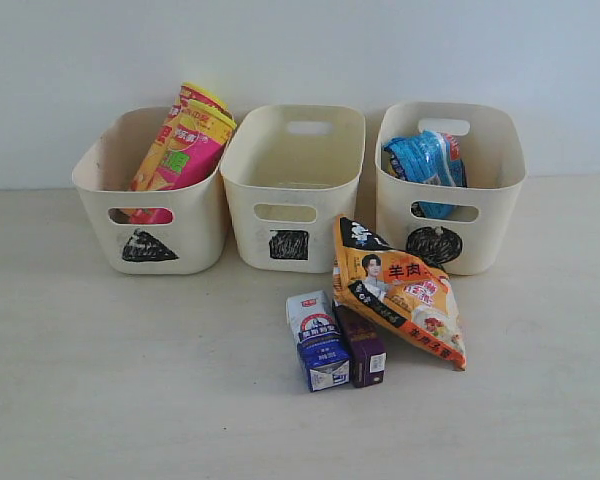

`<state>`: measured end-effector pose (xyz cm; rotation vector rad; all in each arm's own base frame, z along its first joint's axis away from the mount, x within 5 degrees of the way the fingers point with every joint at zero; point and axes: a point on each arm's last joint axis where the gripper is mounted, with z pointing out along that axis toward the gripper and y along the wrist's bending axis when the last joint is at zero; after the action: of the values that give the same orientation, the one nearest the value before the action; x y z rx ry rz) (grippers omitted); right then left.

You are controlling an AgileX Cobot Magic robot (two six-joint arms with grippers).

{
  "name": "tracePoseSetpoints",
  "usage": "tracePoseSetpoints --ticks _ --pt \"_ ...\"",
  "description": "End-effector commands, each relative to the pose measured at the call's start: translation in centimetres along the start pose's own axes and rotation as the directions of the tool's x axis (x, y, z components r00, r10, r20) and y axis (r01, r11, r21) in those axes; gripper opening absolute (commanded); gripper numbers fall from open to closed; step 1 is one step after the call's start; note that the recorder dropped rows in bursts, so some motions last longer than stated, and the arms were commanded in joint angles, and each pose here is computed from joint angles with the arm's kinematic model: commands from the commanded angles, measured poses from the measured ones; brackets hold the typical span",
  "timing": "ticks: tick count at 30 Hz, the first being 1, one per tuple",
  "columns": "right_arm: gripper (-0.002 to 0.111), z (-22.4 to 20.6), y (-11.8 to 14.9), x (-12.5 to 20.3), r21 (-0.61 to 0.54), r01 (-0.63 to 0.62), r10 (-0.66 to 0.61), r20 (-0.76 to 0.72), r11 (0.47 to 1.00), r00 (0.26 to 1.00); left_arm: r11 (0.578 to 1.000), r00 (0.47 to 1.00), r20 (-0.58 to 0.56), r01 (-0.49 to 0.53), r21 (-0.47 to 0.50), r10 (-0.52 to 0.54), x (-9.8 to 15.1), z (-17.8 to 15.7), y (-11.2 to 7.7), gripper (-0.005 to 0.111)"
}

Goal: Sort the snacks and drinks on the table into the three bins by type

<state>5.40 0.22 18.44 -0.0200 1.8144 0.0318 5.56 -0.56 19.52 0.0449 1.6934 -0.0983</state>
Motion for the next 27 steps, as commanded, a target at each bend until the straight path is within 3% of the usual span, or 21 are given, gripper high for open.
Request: tracePoseSetpoints --ticks 1,8,27 --pt "0.000 0.00 -0.03 0.06 0.004 0.002 -0.002 0.006 1.000 1.000 1.000 1.000 -0.012 0.018 -0.010 -0.018 0.21 0.00 0.06 0.004" --pt "0.000 0.00 -0.03 0.04 0.004 0.002 -0.002 0.009 1.000 1.000 1.000 0.997 -0.075 0.019 -0.016 -0.020 0.78 -0.03 0.08 0.004" --pt "0.000 0.00 -0.03 0.04 0.004 0.002 -0.002 0.008 1.000 1.000 1.000 0.996 -0.087 0.009 -0.015 -0.011 0.89 -0.04 0.08 0.004"
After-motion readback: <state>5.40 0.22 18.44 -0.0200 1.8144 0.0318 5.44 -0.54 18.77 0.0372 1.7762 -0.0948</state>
